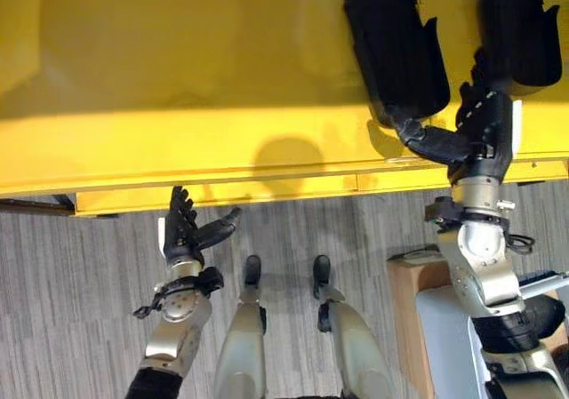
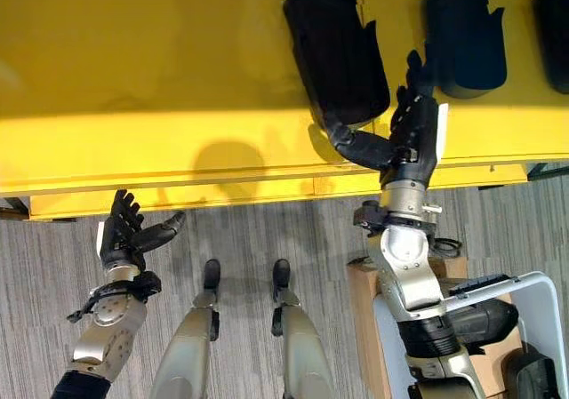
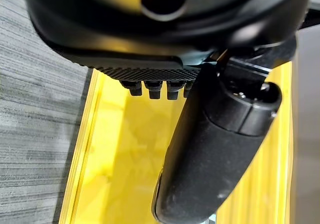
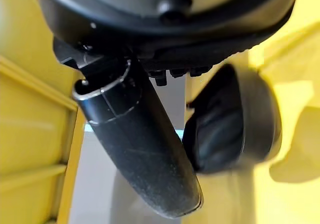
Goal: Move parts from the plastic box to the shelf.
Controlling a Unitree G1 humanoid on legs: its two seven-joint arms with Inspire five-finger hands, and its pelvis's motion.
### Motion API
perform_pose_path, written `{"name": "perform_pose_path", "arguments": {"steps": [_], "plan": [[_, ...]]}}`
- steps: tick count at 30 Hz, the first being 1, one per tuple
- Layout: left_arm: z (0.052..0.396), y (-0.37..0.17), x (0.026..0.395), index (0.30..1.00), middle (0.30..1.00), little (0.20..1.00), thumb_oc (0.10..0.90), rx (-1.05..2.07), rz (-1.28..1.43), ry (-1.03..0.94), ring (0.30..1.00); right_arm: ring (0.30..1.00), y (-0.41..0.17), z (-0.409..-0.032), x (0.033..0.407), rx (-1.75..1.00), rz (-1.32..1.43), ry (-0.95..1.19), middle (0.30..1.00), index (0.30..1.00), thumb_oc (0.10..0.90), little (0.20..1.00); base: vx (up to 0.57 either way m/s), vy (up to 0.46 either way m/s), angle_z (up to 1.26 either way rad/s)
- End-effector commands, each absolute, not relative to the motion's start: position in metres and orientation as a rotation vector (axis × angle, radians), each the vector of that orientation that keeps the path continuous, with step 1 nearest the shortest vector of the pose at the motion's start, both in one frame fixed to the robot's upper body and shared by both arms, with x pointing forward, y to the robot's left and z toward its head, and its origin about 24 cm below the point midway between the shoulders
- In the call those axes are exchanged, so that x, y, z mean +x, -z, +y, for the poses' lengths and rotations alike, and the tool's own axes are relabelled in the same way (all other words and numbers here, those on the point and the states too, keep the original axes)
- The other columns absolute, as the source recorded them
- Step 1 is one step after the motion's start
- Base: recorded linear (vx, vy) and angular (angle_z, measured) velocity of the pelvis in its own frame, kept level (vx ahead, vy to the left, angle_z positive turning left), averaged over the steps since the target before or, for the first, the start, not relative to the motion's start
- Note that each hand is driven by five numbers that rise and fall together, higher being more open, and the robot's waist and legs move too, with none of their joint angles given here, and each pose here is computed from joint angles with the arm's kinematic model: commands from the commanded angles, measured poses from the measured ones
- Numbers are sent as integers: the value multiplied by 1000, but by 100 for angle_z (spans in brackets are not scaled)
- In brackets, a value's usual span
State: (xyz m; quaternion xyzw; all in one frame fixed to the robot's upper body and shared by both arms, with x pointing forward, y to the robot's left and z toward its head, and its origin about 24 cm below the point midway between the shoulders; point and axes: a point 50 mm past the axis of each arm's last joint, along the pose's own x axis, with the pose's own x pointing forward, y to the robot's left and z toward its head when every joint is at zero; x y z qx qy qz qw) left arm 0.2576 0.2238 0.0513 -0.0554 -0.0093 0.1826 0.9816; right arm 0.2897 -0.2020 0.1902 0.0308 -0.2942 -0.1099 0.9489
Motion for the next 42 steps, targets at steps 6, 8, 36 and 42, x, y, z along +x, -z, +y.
{"name": "perform_pose_path", "arguments": {"steps": [6, 8, 36, 42], "plan": [[228, -79, 251, 1000, 1000, 1000, 900, -36, -185, -294, 1000, 1000, -242, -209, 257, -65, -937, 214, 1000, 1000, 900, 1000, -3, -17, -5], [227, -78, 251, 1000, 1000, 1000, 900, -34, -183, -287, 1000, 1000, -238, -208, 262, -84, -897, 193, 1000, 1000, 900, 1000, -11, -16, -1], [212, -63, 256, 1000, 1000, 1000, 900, -48, -114, -125, 1000, 1000, -233, -223, 312, -232, -609, -71, 1000, 1000, 900, 1000, -4, -41, -2], [211, -62, 256, 1000, 1000, 1000, 900, -58, -109, -129, 1000, 1000, -240, -221, 319, -251, -623, -57, 1000, 1000, 900, 1000, 2, -37, 1]]}}
